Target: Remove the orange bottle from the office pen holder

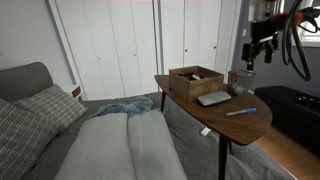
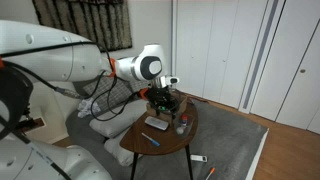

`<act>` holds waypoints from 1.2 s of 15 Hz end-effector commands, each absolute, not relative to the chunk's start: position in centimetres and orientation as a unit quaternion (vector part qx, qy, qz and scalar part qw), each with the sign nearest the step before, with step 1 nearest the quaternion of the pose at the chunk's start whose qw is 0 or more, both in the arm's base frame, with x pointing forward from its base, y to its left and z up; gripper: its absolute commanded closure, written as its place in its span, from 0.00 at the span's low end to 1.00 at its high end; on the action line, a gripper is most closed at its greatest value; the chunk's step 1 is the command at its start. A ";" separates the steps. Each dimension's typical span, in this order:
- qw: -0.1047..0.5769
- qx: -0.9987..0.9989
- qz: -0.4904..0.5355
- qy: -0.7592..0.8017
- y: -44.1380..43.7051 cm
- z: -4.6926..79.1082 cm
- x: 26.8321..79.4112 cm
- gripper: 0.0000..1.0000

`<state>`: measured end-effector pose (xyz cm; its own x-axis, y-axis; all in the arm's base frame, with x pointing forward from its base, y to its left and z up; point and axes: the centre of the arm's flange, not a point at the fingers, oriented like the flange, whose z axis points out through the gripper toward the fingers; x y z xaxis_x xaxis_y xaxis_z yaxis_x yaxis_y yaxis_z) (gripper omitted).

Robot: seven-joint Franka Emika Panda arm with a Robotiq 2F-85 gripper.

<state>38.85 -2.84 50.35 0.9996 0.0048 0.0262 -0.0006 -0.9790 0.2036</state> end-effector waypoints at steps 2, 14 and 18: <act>0.102 0.994 0.024 -0.005 -3.2 50.5 38.8 0.00; -0.107 0.987 0.118 -0.029 -18.8 51.1 41.5 0.00; -0.073 0.989 0.124 -0.030 -18.0 49.9 39.8 0.00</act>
<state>39.78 -17.95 49.91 0.9673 -0.0779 0.2413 -0.0419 -0.9876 -0.1510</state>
